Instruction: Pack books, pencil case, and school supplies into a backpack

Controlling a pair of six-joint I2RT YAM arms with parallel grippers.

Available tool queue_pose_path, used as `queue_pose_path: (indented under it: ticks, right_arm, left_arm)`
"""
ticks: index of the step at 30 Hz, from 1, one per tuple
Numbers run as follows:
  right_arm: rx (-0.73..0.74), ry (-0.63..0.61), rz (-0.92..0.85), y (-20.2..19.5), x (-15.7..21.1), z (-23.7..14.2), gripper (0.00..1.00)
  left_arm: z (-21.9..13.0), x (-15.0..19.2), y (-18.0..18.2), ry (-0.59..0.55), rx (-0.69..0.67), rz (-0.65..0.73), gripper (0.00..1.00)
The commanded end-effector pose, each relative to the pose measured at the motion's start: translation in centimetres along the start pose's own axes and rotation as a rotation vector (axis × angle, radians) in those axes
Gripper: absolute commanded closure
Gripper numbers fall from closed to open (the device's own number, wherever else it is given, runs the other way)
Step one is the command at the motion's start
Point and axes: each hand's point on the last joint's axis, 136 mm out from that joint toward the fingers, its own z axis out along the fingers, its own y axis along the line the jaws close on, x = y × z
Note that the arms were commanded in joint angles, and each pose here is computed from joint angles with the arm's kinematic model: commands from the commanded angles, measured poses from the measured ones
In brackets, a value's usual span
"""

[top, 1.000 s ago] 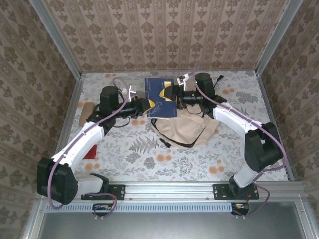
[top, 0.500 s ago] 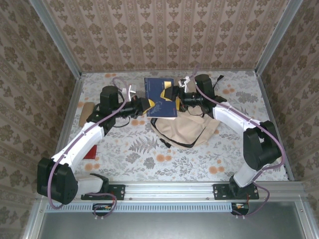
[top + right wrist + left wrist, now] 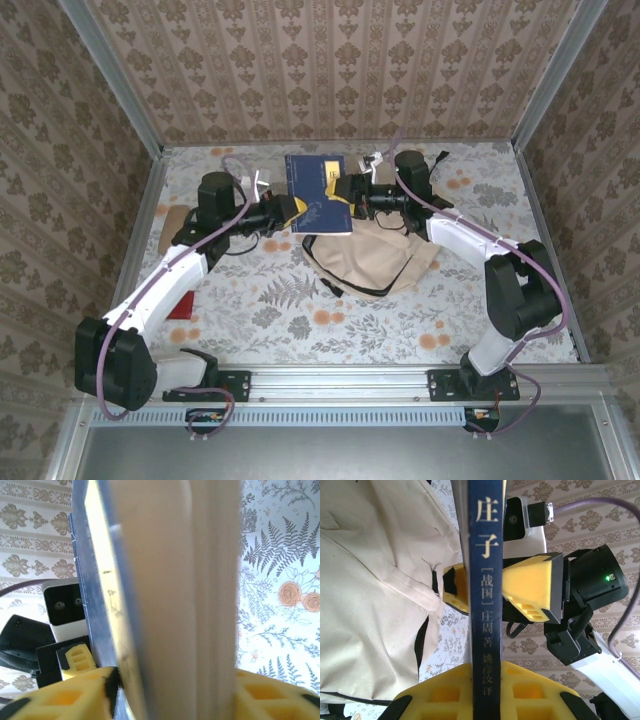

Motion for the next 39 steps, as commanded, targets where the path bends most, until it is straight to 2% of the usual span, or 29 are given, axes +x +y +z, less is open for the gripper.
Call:
queue_pose_path:
  ticks: [1,5,9,11,12,15,20,24,27,33,36,38,39]
  right_arm:
    - [-0.054,-0.022,-0.031,2.6,0.3,-0.8,0.58]
    - [-0.056,-0.075,-0.033,2.9,-0.2,-1.2,0.76]
    - [-0.037,-0.136,-0.018,2.7,-0.7,-1.6,0.88]
    - [-0.03,-0.19,-0.009,2.7,-1.0,-1.8,0.9]
    - [-0.027,-0.211,-0.004,2.7,-1.1,-1.8,0.9]
    - [-0.019,-0.278,0.005,2.7,-1.5,-1.9,0.91]
    - [-0.018,-0.333,0.047,1.6,-1.9,-1.4,0.91]
    - [-0.019,-0.369,0.072,0.9,-2.1,-1.4,0.91]
    - [-0.019,-0.351,0.086,0.5,-1.6,-0.7,0.91]
    - [-0.014,-0.313,0.106,-0.5,-0.2,0.6,0.9]
    - [-0.012,-0.299,0.1,-0.5,0.2,0.5,0.9]
    - [0.009,-0.286,0.095,-0.9,0.5,0.4,0.87]
    - [0.026,-0.274,0.085,-1.1,0.7,0.4,0.82]
  left_arm:
    - [-0.5,-0.4,-0.7,-0.019,0.022,0.041,0.92]
    - [-0.6,-0.4,-0.3,-0.021,0.016,0.031,0.89]
    - [-0.6,-0.6,0.3,-0.061,-0.002,0.0,0.69]
    - [-0.6,-0.8,0.5,-0.114,-0.007,-0.028,0.57]
    - [-0.6,-0.8,0.4,-0.138,-0.005,-0.026,0.55]
    - [-0.4,-0.9,0.3,-0.228,-0.021,-0.027,0.5]
    - [0.4,-0.4,0.5,-0.341,0.034,-0.099,0.49]
    - [0.3,-0.5,0.7,-0.393,0.046,-0.118,0.51]
    - [0.6,-0.5,0.9,-0.397,0.039,-0.12,0.56]
    - [0.8,-1.0,2.2,-0.409,0.002,-0.13,0.74]
    - [0.7,-1.1,3.1,-0.414,-0.016,-0.146,0.8]
    - [0.7,-1.1,3.7,-0.416,-0.028,-0.155,0.88]
    - [0.6,-1.1,3.9,-0.417,-0.034,-0.159,0.92]
